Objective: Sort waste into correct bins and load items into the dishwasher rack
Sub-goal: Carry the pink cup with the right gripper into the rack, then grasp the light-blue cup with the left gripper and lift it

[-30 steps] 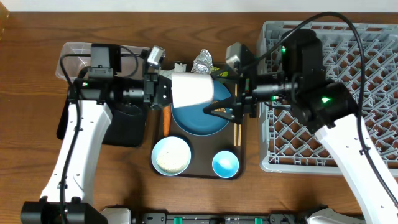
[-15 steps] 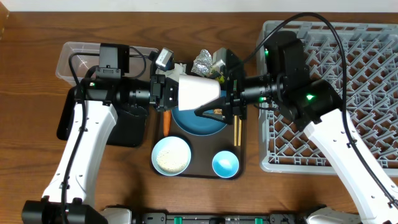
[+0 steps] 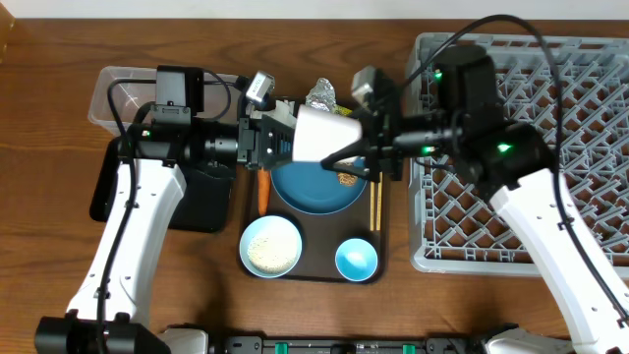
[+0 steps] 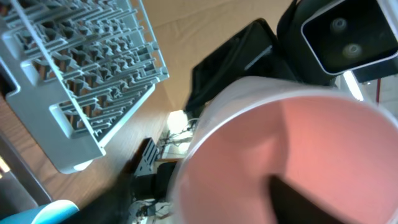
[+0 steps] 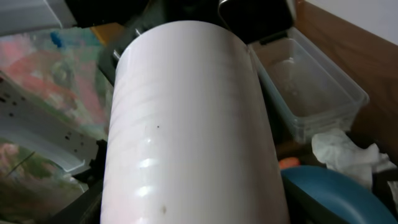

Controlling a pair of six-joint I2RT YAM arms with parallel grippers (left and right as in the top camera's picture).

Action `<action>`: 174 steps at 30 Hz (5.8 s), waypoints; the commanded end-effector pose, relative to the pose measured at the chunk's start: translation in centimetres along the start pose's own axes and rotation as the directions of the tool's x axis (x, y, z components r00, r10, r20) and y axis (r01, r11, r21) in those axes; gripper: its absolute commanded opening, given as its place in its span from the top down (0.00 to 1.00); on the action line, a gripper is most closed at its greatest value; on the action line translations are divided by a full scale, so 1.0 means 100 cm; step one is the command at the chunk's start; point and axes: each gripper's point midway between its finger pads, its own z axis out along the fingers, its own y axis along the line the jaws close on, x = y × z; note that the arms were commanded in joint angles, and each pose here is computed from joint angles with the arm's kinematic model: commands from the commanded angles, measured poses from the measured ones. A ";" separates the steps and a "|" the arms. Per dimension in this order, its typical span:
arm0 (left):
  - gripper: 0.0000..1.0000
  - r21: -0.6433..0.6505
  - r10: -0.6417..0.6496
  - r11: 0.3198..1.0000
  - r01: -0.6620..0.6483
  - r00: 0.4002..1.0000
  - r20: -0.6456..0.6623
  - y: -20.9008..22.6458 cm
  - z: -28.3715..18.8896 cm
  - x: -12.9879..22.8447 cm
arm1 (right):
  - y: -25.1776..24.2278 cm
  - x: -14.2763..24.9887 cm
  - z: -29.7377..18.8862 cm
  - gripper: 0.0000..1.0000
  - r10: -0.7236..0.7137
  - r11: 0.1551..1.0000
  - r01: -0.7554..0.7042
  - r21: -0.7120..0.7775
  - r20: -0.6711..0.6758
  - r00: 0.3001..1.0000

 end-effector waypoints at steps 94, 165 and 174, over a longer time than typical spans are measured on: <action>0.10 -0.162 0.010 0.987 0.010 0.993 0.121 0.024 -0.027 -0.019 | -0.125 0.206 -0.267 0.55 0.736 -0.186 -0.642 0.744 0.538 0.411; 0.44 -0.742 -0.159 0.380 -0.552 0.752 -0.640 0.194 0.069 0.155 | -0.127 0.136 -0.283 0.26 0.488 0.000 -0.737 0.676 0.644 0.590; 0.65 -0.741 -0.220 0.374 -0.558 0.723 -0.655 0.215 0.072 0.166 | -0.126 0.138 -0.284 0.25 0.488 -0.011 -0.731 0.682 0.642 0.591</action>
